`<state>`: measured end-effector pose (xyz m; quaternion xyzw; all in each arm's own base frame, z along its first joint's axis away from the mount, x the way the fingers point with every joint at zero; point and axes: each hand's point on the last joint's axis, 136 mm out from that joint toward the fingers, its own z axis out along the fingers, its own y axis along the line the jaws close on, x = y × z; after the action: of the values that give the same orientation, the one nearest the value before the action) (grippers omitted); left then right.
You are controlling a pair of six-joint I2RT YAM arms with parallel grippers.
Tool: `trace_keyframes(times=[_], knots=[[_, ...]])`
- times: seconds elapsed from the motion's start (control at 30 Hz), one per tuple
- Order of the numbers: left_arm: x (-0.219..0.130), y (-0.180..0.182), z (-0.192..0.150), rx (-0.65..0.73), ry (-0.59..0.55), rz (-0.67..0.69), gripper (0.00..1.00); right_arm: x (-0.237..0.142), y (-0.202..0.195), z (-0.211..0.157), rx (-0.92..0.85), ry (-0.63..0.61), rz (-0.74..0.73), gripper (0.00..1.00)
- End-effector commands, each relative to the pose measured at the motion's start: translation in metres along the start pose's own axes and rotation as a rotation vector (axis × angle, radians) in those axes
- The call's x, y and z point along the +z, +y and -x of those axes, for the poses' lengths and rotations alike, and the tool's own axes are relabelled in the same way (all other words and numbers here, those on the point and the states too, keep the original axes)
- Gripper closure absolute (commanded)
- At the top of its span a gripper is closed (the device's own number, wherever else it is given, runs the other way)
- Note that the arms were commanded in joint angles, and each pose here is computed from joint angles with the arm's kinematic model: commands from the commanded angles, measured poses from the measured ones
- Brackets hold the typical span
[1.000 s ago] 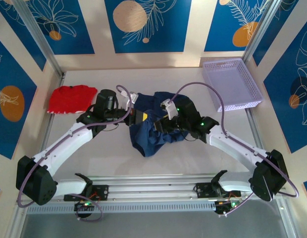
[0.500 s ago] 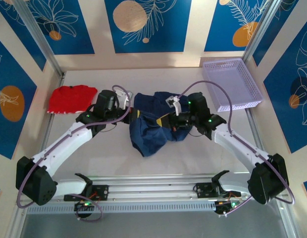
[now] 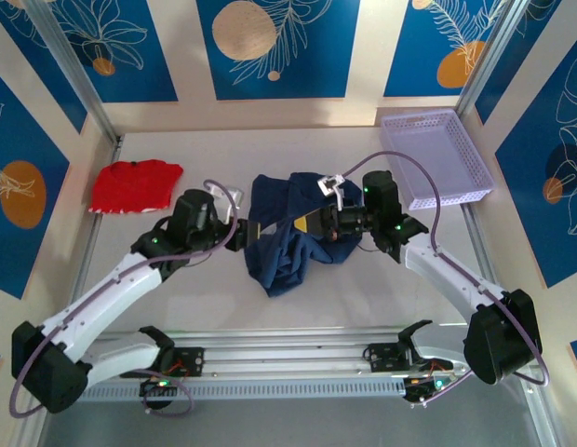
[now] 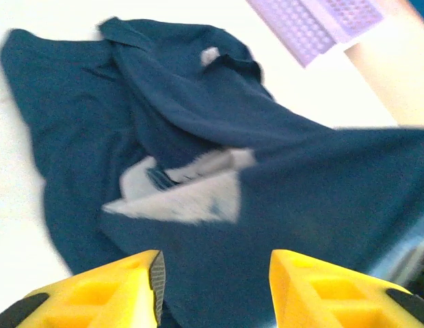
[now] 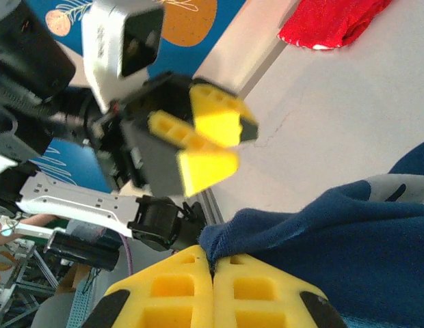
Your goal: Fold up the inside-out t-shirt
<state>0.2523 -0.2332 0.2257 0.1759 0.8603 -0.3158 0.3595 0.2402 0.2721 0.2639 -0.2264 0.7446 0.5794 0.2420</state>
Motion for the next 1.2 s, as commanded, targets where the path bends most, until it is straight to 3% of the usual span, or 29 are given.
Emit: trace_keyframes(times=[0.0,0.23,0.37,0.57,0.73,0.83,0.93,0.97,1.0,1.07,1.1,1.17], knots=[[-0.002,-0.032,-0.027,-0.008,0.060,-0.138,0.55,-0.002,0.001,0.009,0.029,-0.027,-0.001,1.00],[0.010,-0.072,-0.055,-0.003,0.095,-0.285,0.54,-0.002,-0.007,0.016,0.074,-0.059,-0.038,1.00],[0.034,-0.069,-0.054,-0.034,0.119,-0.256,0.52,-0.003,-0.008,0.018,0.080,-0.068,-0.044,1.00],[0.066,-0.034,-0.036,-0.055,0.079,-0.044,0.50,-0.004,-0.005,0.017,0.077,-0.071,-0.038,1.00],[0.078,-0.023,-0.001,-0.081,-0.004,-0.049,0.55,-0.008,-0.003,0.006,0.039,-0.047,-0.041,1.00],[0.084,-0.026,0.013,-0.080,-0.024,-0.099,0.69,-0.013,0.001,0.001,0.001,-0.042,-0.037,1.00],[0.084,-0.049,0.020,-0.046,0.006,-0.248,1.00,-0.020,0.002,0.002,-0.034,-0.051,-0.056,1.00],[0.073,-0.063,0.024,-0.035,-0.004,-0.353,1.00,-0.028,-0.010,0.006,-0.020,-0.076,-0.150,1.00],[0.056,-0.075,0.030,-0.021,-0.036,-0.458,1.00,-0.042,-0.040,0.010,0.030,-0.110,-0.374,0.99],[0.020,-0.088,0.038,0.010,-0.110,-0.576,1.00,-0.074,-0.086,0.002,0.038,-0.086,-0.779,0.86],[0.005,-0.091,0.041,0.028,-0.144,-0.590,1.00,-0.083,-0.095,-0.001,0.014,-0.070,-0.900,0.78],[-0.015,-0.096,0.043,0.064,-0.177,-0.608,1.00,-0.084,-0.092,-0.005,-0.047,-0.056,-0.950,0.67]])
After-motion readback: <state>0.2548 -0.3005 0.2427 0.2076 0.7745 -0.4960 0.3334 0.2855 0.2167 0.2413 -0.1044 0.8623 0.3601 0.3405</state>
